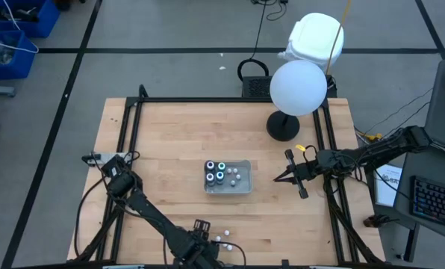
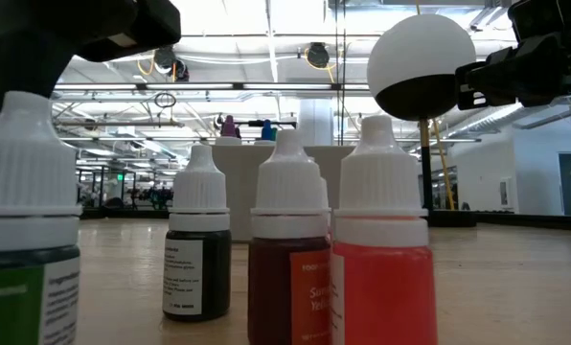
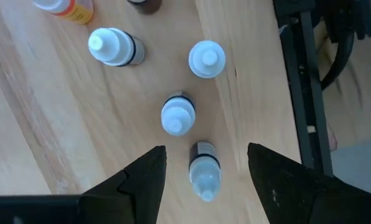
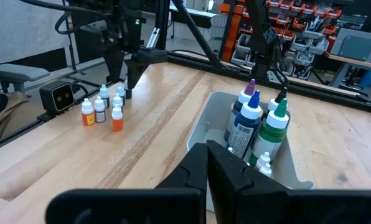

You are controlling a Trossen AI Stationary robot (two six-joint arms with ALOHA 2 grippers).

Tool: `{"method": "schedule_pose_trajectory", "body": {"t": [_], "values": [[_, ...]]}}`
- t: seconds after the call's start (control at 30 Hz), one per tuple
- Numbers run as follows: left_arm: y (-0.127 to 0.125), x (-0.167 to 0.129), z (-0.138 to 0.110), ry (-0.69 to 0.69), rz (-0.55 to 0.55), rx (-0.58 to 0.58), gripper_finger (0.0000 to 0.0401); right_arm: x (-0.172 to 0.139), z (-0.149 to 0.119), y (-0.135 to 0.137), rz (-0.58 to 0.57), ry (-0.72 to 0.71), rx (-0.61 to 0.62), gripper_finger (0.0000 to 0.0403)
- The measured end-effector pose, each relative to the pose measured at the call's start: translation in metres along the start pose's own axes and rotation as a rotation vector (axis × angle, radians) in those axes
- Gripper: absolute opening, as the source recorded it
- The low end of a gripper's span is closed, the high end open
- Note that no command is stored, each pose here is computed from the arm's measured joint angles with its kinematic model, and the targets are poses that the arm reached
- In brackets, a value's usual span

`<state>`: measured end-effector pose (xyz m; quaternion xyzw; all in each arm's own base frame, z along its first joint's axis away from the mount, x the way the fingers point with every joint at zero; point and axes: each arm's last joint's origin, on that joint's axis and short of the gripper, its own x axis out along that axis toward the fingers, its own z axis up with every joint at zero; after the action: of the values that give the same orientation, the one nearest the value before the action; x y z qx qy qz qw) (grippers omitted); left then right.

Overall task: Pick & Place food coloring
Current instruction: Put the small blue food coloring bottle into the gray bin

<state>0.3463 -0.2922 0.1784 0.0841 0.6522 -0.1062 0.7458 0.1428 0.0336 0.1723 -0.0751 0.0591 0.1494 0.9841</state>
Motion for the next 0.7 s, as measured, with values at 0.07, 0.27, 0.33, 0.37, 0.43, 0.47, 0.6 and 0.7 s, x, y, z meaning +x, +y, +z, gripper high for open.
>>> {"method": "schedule_pose_trajectory", "body": {"t": [0.07,0.27,0.33,0.37,0.43,0.47,0.6,0.7], "values": [[-0.002,0.0,-0.001,0.003,-0.006,0.014,0.023,0.0,0.0,0.0,0.0,0.0,0.0,0.0],[-0.004,0.007,-0.008,0.038,-0.006,0.048,0.023,0.0,0.0,0.0,0.0,0.0,0.0,0.0],[-0.003,0.01,-0.009,0.042,-0.005,0.046,0.023,0.0,0.0,0.0,0.0,0.0,0.0,0.0],[-0.003,0.011,-0.009,0.044,-0.004,0.046,0.023,0.0,0.0,0.0,0.0,0.0,0.0,0.0],[-0.002,0.013,-0.011,0.052,0.0,0.045,0.023,0.0,0.0,0.0,0.0,0.0,0.0,0.0],[-0.002,0.013,-0.011,0.052,0.0,0.044,0.023,0.0,0.0,0.0,0.0,0.0,0.0,0.0],[-0.002,0.013,-0.011,0.05,-0.001,0.043,0.023,0.0,0.0,0.0,0.0,0.0,-0.001,0.0],[-0.002,0.013,-0.011,0.05,-0.002,0.04,0.023,0.0,0.0,0.0,0.0,0.0,-0.001,0.0]]}}
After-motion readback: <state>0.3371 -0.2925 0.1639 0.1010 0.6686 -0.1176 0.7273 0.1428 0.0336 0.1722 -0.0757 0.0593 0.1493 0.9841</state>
